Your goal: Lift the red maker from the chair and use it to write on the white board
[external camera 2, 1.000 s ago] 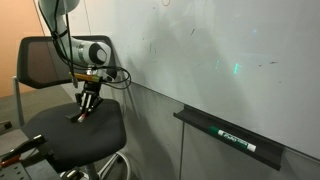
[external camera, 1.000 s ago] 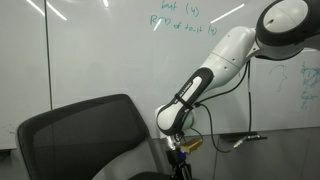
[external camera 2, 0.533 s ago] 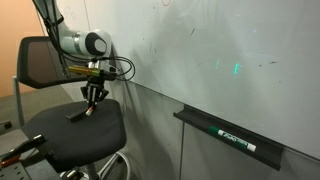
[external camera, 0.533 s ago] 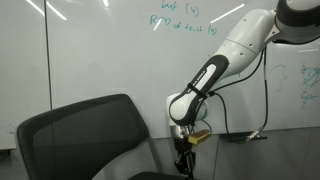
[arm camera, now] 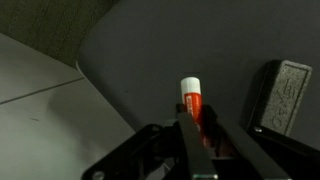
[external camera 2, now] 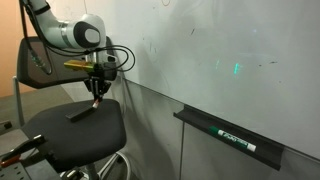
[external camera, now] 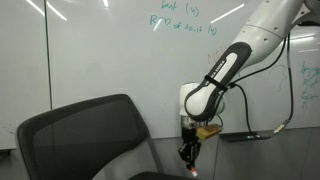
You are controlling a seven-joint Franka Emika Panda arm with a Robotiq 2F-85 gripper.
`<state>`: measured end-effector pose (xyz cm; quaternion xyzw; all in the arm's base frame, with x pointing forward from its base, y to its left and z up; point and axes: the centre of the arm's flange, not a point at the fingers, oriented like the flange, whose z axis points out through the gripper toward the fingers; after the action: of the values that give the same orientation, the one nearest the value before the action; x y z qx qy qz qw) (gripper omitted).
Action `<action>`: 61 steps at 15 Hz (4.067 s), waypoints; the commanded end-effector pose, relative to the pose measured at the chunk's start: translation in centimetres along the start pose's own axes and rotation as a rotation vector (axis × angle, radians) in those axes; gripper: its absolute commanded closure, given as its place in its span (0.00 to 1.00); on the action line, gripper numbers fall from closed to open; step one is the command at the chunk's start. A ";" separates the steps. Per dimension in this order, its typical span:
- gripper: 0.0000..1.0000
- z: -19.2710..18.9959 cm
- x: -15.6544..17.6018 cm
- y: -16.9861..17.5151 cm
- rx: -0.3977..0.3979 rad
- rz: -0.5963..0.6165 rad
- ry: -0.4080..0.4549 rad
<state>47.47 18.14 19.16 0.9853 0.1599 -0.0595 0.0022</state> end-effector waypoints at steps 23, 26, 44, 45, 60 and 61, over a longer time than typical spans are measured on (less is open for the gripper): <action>0.95 -20.0 -0.6 3.2 -0.309 0.331 0.233; 0.95 -22.7 0.9 4.7 -0.333 0.389 0.202; 0.95 -26.5 6.9 11.4 -0.331 0.490 0.184; 0.95 -26.5 7.0 11.5 -0.331 0.489 0.181; 0.95 -23.3 7.3 11.5 -0.377 0.591 0.191; 0.95 -23.6 7.1 11.0 -0.392 0.598 0.200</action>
<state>58.46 10.68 40.71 0.9749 -0.1214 0.0440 0.1815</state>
